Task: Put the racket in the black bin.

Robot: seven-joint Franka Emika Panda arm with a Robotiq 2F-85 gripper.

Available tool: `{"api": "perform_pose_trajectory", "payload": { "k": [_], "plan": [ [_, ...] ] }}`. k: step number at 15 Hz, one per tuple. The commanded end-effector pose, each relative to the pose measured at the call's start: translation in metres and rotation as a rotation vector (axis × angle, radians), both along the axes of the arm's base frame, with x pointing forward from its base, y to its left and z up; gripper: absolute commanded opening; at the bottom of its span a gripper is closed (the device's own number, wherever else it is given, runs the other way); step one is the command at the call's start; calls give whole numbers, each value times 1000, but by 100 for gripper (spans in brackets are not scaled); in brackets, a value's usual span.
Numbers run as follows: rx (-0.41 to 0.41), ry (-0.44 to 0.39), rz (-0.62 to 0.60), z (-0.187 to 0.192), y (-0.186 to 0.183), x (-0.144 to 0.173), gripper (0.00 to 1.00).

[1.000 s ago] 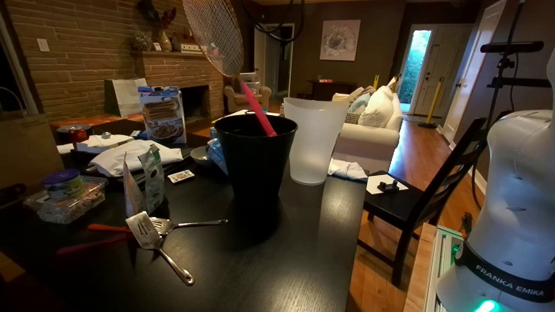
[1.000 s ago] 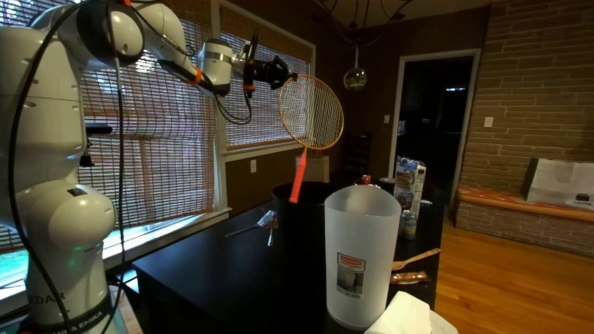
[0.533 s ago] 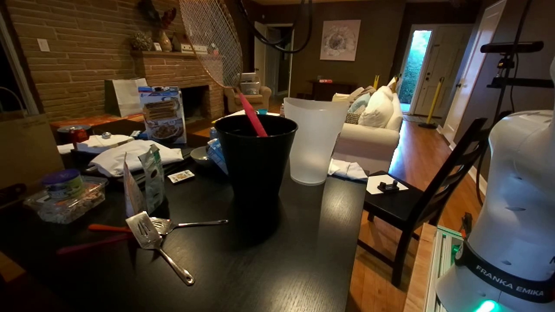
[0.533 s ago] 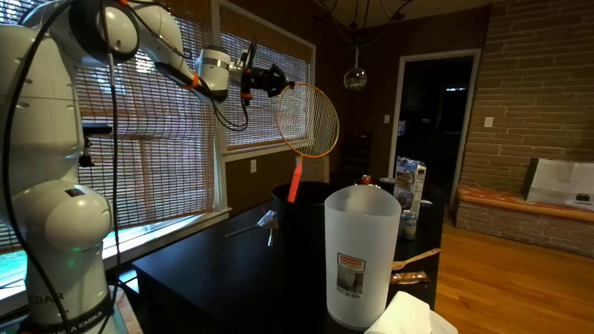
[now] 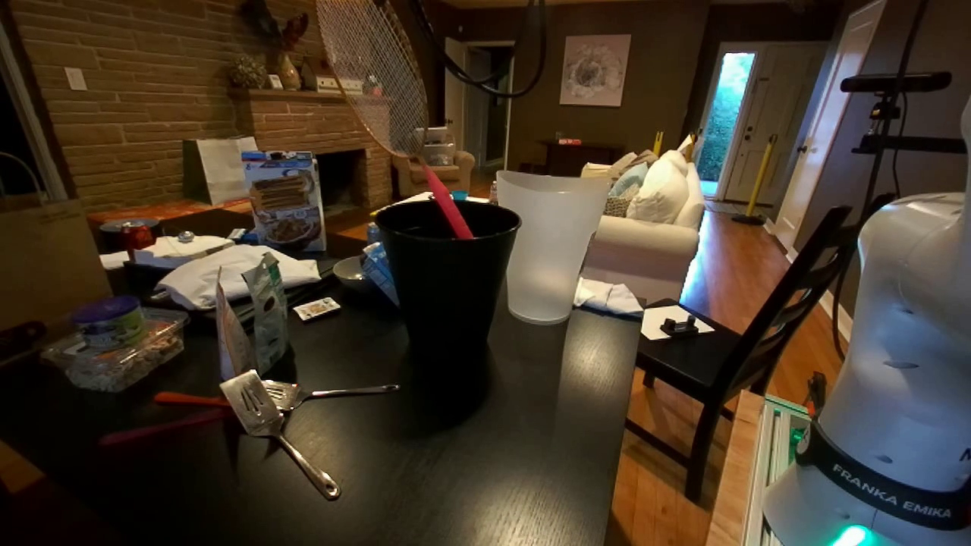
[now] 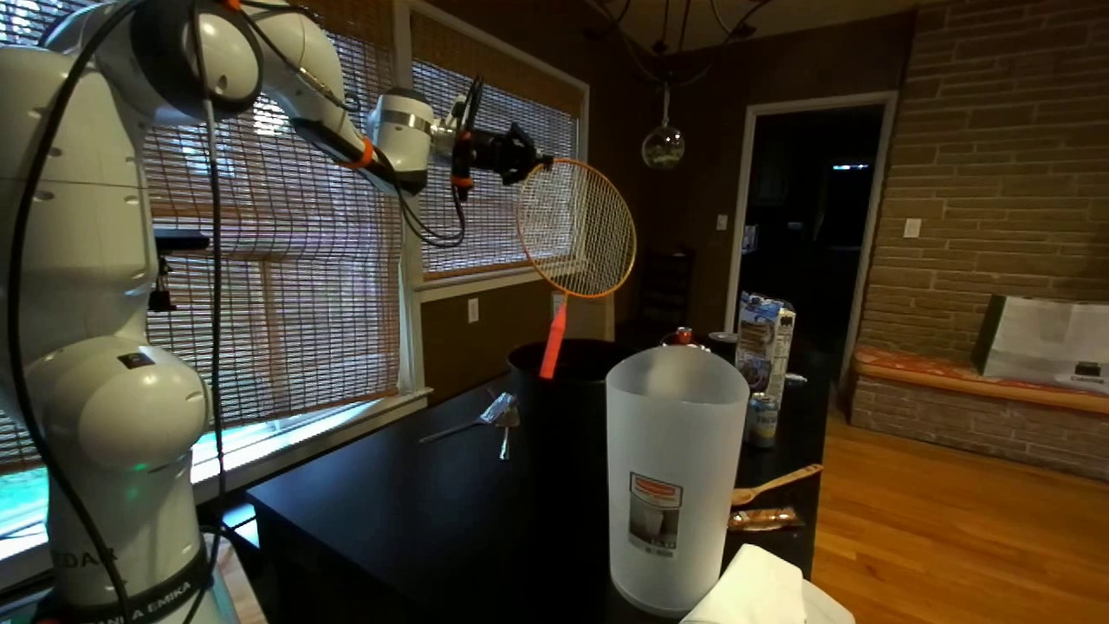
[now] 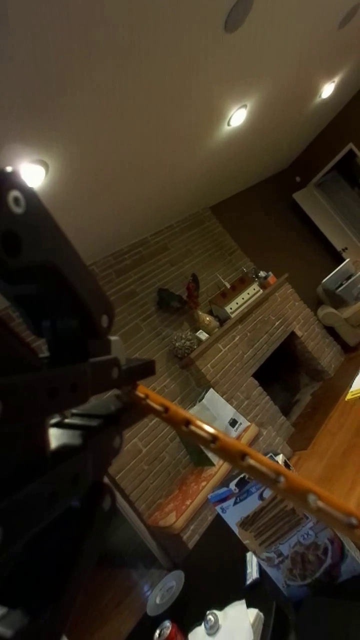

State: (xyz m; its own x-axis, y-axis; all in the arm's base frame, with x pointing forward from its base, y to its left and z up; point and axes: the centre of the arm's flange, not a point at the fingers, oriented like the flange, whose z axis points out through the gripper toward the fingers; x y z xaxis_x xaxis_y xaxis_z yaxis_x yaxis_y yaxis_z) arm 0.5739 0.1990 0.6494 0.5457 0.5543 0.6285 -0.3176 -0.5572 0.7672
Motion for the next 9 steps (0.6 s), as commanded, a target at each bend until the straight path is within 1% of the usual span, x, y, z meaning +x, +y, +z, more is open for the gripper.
{"api": "perform_pose_trajectory", "payload": {
  "k": [1, 9],
  "plan": [
    [8, -9, 29, -6, -10, -11, 3],
    [25, 2, 32, -39, -19, -23, 3]
  ]
}}
